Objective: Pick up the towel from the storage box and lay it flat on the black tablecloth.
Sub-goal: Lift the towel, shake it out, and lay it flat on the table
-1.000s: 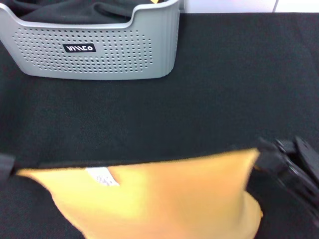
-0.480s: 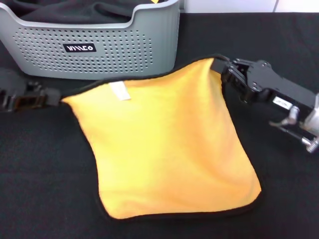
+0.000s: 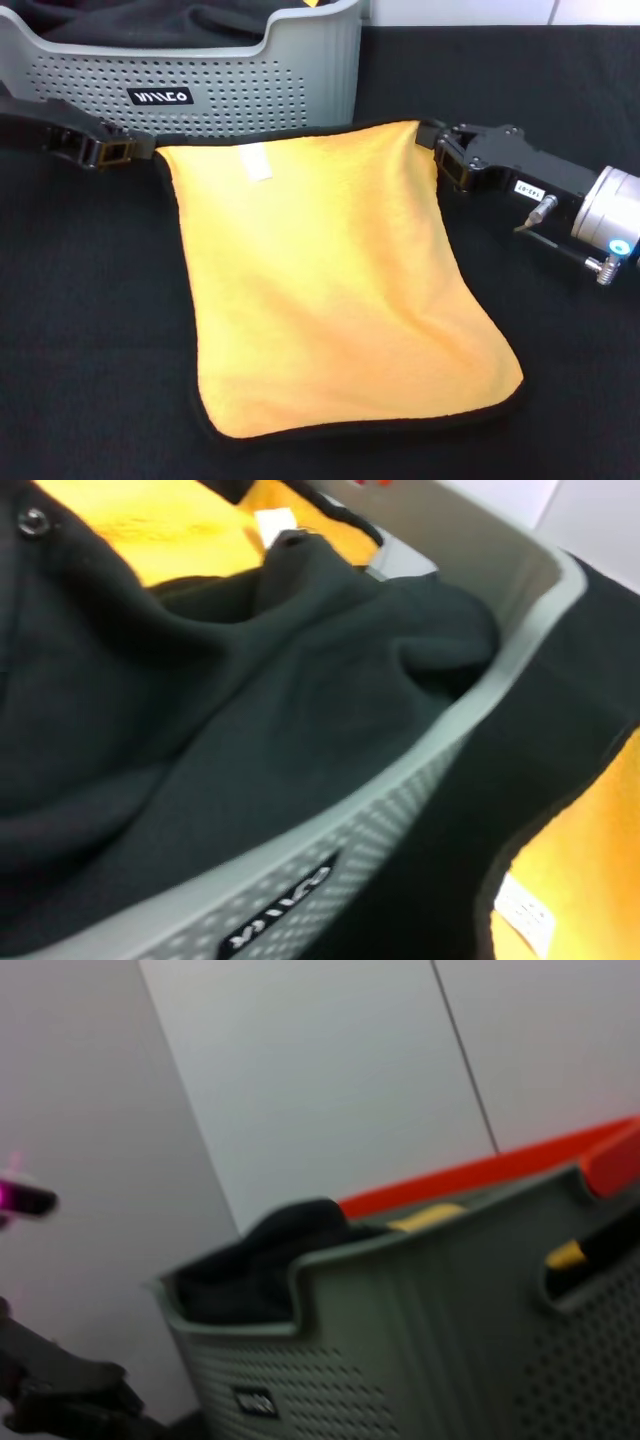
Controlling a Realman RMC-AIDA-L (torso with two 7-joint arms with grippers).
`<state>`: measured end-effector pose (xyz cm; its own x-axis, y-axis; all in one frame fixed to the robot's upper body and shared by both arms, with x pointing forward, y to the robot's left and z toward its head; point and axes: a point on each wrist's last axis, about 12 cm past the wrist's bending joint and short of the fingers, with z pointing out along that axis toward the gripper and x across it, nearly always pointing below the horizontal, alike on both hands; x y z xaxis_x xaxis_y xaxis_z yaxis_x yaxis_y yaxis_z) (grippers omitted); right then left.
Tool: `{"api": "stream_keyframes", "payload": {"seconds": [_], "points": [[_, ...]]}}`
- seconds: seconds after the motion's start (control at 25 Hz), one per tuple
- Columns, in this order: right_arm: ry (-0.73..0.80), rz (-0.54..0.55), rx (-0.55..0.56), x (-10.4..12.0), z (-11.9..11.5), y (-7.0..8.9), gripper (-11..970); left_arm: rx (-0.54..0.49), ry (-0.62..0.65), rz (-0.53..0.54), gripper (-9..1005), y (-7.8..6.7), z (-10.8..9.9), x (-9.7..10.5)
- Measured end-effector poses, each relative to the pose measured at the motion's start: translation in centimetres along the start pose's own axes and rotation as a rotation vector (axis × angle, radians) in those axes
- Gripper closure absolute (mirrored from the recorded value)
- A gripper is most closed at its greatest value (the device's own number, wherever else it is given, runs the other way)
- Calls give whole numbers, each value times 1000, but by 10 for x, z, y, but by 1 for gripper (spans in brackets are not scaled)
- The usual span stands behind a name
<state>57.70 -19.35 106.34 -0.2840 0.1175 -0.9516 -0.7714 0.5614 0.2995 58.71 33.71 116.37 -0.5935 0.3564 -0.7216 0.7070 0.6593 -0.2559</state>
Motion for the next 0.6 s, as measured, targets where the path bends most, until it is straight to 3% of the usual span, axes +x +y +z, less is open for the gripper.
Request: {"api": "stream_keyframes", "payload": {"seconds": [0.32, 0.6], "points": [[42, 2, 48, 4, 5, -4, 895, -18, 42, 38, 972, -4, 21, -7], [58, -9, 72, 3, 8, -7, 891, -34, 27, 39, 968, -4, 27, -9]]}}
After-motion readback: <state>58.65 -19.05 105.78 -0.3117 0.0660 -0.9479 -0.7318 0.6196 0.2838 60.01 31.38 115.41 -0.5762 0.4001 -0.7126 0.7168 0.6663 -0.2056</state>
